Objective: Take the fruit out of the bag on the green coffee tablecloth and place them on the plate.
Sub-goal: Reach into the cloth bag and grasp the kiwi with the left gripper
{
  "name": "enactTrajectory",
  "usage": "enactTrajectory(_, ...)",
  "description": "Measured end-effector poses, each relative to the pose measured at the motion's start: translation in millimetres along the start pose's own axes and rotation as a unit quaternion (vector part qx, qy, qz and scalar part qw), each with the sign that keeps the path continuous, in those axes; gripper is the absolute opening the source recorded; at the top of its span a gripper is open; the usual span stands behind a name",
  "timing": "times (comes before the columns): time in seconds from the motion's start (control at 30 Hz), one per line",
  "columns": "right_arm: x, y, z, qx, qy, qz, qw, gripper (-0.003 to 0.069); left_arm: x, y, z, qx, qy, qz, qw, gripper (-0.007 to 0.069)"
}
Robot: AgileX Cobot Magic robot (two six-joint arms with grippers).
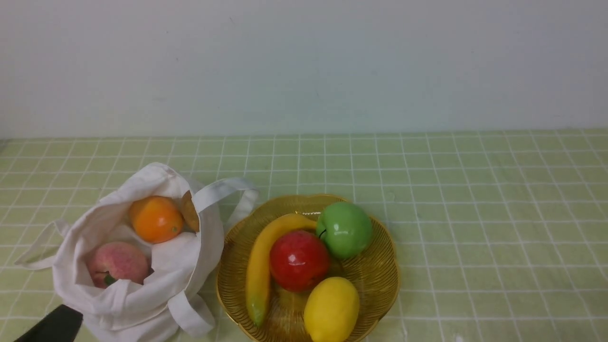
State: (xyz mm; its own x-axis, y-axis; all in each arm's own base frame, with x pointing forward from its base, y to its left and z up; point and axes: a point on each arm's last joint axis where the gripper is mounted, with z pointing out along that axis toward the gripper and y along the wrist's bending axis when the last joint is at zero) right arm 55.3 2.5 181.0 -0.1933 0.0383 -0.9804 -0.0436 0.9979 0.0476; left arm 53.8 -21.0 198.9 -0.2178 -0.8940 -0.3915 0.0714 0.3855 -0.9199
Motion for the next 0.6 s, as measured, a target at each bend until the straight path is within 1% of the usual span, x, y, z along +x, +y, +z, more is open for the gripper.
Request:
enactTrajectory(0.07,0,0,0,0.000,0.000,0.000,1.000,-0.0015,-9,-29,-4,0.038,-0.008,0.055,0.998,-0.0008)
enactTrajectory(0.1,0,0,0,0.000,0.000,0.000,1.000,-0.0015,-11,-36,-4,0.042,-0.003,0.071,0.997,-0.0008)
enactTrajectory(0.13,0,0,0,0.000,0.000,0.000,1.000,-0.0015,-15,-50,-5,0.051,0.000,0.089,0.995,-0.0008)
enactTrajectory(0.17,0,0,0,0.000,0.000,0.000,1.000,-0.0015,-15,-49,-4,0.048,0.004,0.092,0.995,-0.0008)
enactTrajectory(0.2,0,0,0,0.000,0.000,0.000,1.000,-0.0015,-21,-73,2,0.049,0.030,0.141,0.988,-0.0008)
enactTrajectory(0.23,0,0,0,0.000,0.000,0.000,1.000,-0.0015,-21,-74,3,0.042,0.042,0.151,0.987,-0.0008)
enactTrajectory(0.27,0,0,0,0.000,0.000,0.000,1.000,-0.0015,-23,-81,7,0.034,0.063,0.173,0.982,-0.0008)
enactTrajectory(0.3,0,0,0,0.000,0.000,0.000,1.000,-0.0015,-26,-93,22,0.004,0.123,0.211,0.970,-0.0008)
enactTrajectory(0.33,0,0,0,0.000,0.000,0.000,1.000,-0.0015,-29,-98,32,-0.017,0.159,0.240,0.958,-0.0008)
enactTrajectory(0.37,0,0,0,0.000,0.000,0.000,1.000,-0.0015,-29,-96,37,-0.030,0.176,0.246,0.953,-0.0008)
enactTrajectory(0.47,0,0,0,0.000,0.000,0.000,1.000,-0.0015,-37,-96,68,-0.098,0.270,0.291,0.912,-0.0007)
enactTrajectory(0.5,0,0,0,0.000,0.000,0.000,1.000,-0.0015,-42,-94,85,-0.127,0.304,0.310,0.892,-0.0007)
enactTrajectory(0.57,0,0,0,0.000,0.000,0.000,1.000,-0.0015,-50,-90,108,-0.163,0.340,0.332,0.865,-0.0001)
enactTrajectory(0.6,0,0,0,0.000,0.000,0.000,1.000,-0.0015,-52,-89,112,-0.169,0.346,0.335,0.860,0.0002)
